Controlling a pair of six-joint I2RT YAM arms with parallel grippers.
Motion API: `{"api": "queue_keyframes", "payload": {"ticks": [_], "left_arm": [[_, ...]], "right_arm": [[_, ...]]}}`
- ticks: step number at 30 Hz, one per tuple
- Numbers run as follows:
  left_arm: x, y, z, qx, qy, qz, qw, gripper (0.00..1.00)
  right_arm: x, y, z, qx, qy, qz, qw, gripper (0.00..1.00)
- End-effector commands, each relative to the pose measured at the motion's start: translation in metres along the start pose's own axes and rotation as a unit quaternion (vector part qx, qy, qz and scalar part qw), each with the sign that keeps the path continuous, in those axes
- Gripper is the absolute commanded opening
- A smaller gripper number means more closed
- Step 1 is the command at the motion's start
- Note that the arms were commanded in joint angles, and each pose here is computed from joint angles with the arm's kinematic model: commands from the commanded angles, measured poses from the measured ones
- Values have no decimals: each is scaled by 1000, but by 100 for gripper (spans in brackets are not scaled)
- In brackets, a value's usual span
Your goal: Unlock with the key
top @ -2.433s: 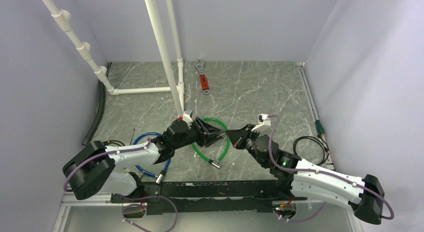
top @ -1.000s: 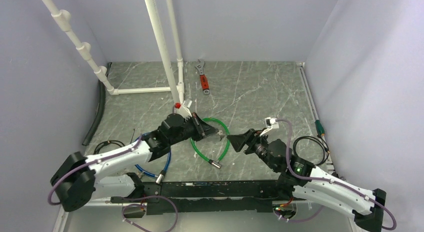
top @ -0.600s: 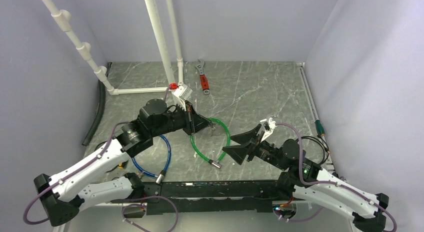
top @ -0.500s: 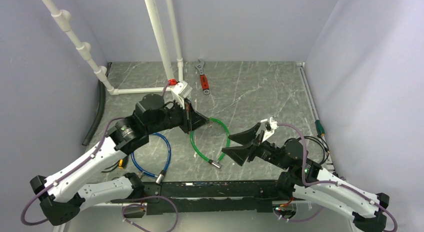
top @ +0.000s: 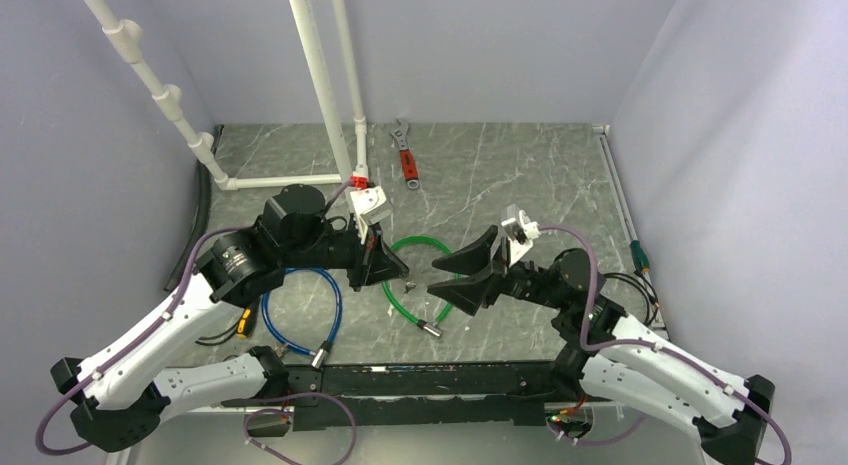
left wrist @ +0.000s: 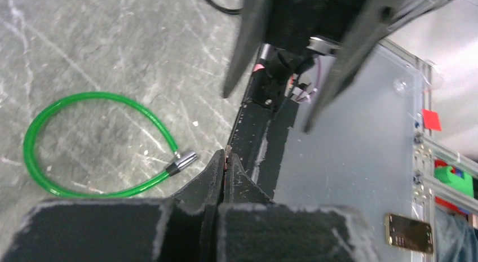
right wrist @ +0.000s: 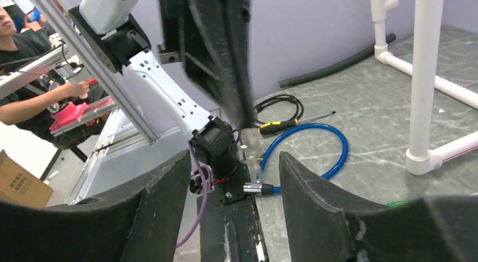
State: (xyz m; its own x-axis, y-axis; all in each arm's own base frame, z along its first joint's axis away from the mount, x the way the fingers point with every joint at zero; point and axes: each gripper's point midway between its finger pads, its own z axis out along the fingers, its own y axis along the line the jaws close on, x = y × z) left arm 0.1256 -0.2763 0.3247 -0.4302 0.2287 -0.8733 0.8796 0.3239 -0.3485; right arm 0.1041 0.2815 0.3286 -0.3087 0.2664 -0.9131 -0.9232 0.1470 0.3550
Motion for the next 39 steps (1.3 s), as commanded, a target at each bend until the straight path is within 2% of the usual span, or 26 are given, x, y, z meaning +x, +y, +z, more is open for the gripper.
{"api": "queue_keyframes", "payload": {"ticks": [1,6,13,39], "left_arm": [[-13,-39,-16,98,-12,54,994,0],[-9,-52,-23,132,-10,58,989,0],[-3,-47,-22,122,-8,59,991,0],[2,-38,-7,117,-3,54,992,0]], "right_arm": [[-22,21,8,-87,-14,-21,996,58],[-12,25,16,-131,14,-18,991,51],[-1,25,21,-154,32,-7,987,41],[6,28,26,-184,42,8,982,23]]}}
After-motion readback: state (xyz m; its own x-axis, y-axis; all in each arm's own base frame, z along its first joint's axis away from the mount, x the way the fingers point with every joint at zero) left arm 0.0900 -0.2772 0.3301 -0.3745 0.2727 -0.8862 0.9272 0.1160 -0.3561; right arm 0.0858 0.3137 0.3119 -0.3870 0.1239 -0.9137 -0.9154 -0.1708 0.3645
